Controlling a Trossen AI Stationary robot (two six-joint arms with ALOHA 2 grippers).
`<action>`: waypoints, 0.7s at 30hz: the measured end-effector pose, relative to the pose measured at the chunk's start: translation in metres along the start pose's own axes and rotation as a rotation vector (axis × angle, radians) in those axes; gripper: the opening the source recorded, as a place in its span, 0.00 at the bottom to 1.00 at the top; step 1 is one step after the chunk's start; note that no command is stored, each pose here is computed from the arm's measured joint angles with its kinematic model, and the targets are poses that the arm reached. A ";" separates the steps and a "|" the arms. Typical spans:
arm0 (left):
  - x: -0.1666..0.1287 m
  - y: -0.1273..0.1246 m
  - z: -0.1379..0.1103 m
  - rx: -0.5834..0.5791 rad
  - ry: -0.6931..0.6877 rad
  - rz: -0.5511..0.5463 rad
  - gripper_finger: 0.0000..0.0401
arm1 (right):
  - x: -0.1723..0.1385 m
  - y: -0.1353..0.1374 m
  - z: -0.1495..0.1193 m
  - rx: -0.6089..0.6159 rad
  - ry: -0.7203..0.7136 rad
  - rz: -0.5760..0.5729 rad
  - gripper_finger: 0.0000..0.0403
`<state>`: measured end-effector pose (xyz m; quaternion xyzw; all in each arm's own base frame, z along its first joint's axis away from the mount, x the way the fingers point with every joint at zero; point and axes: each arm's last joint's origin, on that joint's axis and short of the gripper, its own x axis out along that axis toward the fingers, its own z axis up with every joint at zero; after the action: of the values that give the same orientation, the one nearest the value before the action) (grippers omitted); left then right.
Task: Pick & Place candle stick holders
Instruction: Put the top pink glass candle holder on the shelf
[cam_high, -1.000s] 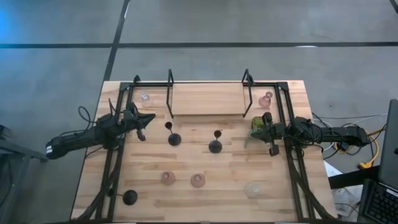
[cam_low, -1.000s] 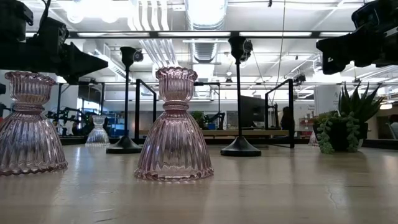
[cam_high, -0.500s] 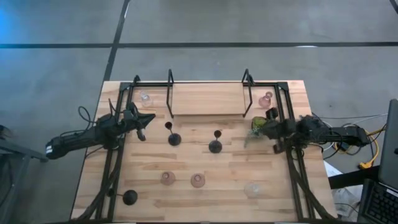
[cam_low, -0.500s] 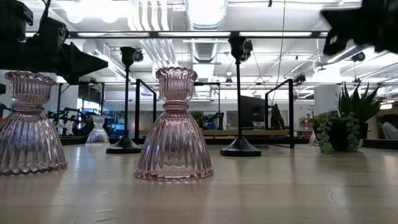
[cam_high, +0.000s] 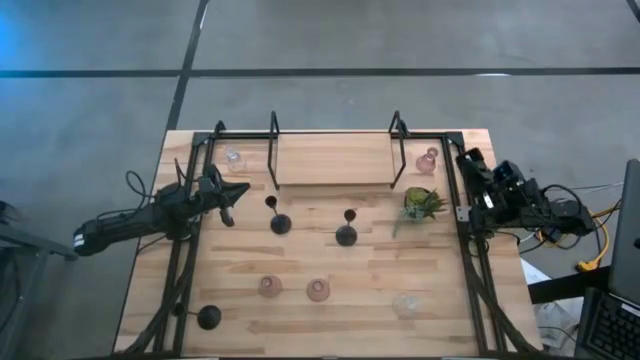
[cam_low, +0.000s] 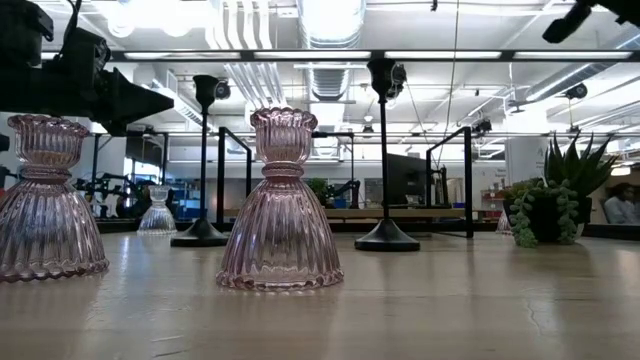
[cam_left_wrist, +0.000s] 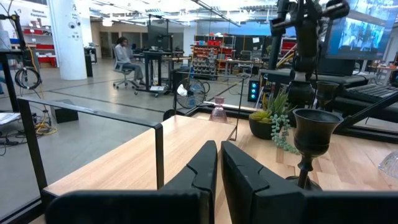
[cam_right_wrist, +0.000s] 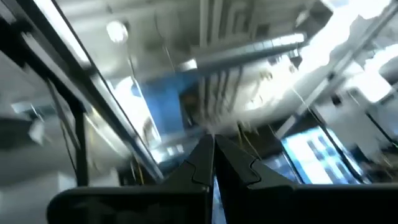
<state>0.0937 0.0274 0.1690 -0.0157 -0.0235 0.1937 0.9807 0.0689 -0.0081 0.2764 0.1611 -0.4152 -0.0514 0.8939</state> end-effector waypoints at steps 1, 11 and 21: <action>0.000 0.000 0.000 0.000 0.000 0.000 0.06 | 0.006 0.002 0.002 -0.021 0.032 -0.011 0.02; 0.000 0.000 0.000 0.000 0.000 0.000 0.06 | 0.077 0.025 0.034 -0.419 0.305 -0.072 0.02; 0.000 0.000 0.000 0.000 0.000 0.000 0.06 | 0.154 0.043 0.069 -0.659 0.351 -0.385 0.02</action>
<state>0.0937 0.0274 0.1690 -0.0158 -0.0236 0.1935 0.9807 0.1151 -0.0195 0.4443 -0.0523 -0.1802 -0.3195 0.9288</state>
